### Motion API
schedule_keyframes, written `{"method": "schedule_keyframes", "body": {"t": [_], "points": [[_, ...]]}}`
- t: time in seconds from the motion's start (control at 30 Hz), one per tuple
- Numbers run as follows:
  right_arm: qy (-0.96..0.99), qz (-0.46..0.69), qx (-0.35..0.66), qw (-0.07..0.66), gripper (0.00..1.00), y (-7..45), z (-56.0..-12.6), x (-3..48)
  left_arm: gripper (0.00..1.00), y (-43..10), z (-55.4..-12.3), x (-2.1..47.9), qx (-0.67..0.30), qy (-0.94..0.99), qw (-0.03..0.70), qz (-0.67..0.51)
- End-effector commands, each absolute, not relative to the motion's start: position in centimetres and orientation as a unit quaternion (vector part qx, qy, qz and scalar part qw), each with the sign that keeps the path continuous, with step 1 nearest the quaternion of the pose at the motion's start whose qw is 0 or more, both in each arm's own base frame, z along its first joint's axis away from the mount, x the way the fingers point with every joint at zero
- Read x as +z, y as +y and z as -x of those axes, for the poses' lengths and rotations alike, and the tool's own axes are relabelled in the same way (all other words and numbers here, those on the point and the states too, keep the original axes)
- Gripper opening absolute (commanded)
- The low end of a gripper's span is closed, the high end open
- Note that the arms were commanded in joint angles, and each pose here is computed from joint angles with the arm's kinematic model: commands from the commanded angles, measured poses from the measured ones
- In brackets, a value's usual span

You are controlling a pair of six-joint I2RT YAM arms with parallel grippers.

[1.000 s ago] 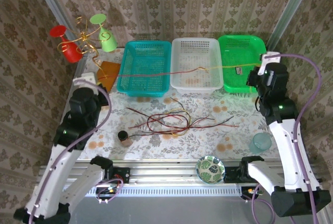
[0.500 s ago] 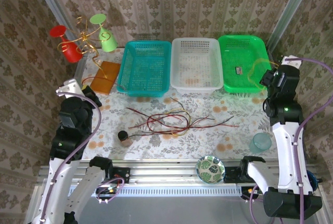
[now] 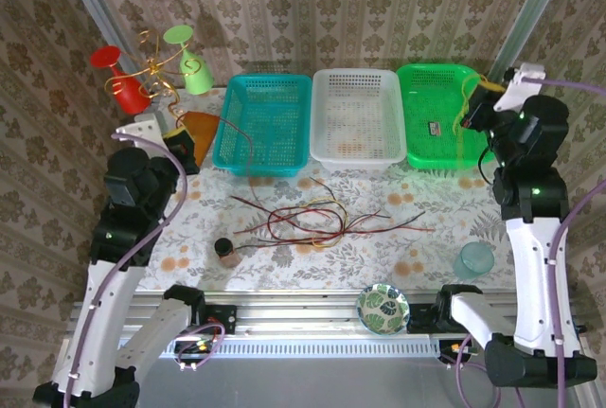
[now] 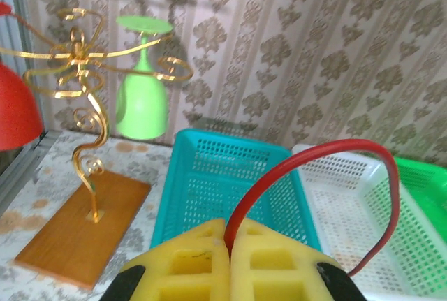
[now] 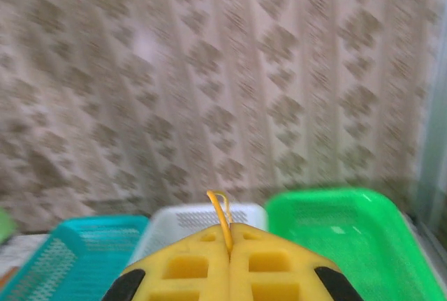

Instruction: Untangle the cables

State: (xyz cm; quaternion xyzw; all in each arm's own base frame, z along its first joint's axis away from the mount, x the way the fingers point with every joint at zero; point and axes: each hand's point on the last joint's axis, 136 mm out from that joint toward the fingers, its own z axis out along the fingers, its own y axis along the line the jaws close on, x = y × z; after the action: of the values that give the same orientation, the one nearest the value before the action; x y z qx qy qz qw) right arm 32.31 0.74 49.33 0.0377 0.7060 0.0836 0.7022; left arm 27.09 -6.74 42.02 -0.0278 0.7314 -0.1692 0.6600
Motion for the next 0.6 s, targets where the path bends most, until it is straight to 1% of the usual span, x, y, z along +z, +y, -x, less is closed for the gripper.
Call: {"method": "schedule_keyframes", "body": {"t": [0.0, 0.07, 0.17, 0.3, 0.37, 0.47, 0.57], "points": [[0.681, 0.013, 0.131, 0.721, 0.0, 4.3, -32.7, 52.8, 0.0, -7.4, -26.3, 45.9, -0.194, 0.695, 0.693, 0.008], [0.672, 0.033, 0.152, 0.724, 0.0, 6.2, -33.6, 54.0, 0.0, -7.6, -26.6, 45.6, -0.191, 0.697, 0.692, 0.004], [0.665, 0.043, 0.177, 0.725, 0.0, 8.5, -35.9, 54.9, 0.0, -7.8, -27.1, 43.9, -0.193, 0.708, 0.679, 0.005], [0.671, 0.052, 0.207, 0.711, 0.0, 11.9, -40.1, 53.9, 0.0, -8.1, -27.3, 41.4, -0.204, 0.72, 0.663, 0.017], [0.682, 0.063, 0.217, 0.696, 0.0, 13.9, -42.5, 52.6, 0.0, -8.3, -27.3, 40.3, -0.211, 0.725, 0.656, 0.025], [0.693, 0.068, 0.202, 0.689, 0.0, 15.0, -44.9, 51.4, 0.0, -8.5, -27.2, 38.7, -0.213, 0.737, 0.641, 0.027], [0.692, 0.077, 0.175, 0.697, 0.0, 15.0, -46.4, 52.0, 0.0, -8.7, -27.1, 37.3, -0.215, 0.746, 0.629, 0.031]]}}
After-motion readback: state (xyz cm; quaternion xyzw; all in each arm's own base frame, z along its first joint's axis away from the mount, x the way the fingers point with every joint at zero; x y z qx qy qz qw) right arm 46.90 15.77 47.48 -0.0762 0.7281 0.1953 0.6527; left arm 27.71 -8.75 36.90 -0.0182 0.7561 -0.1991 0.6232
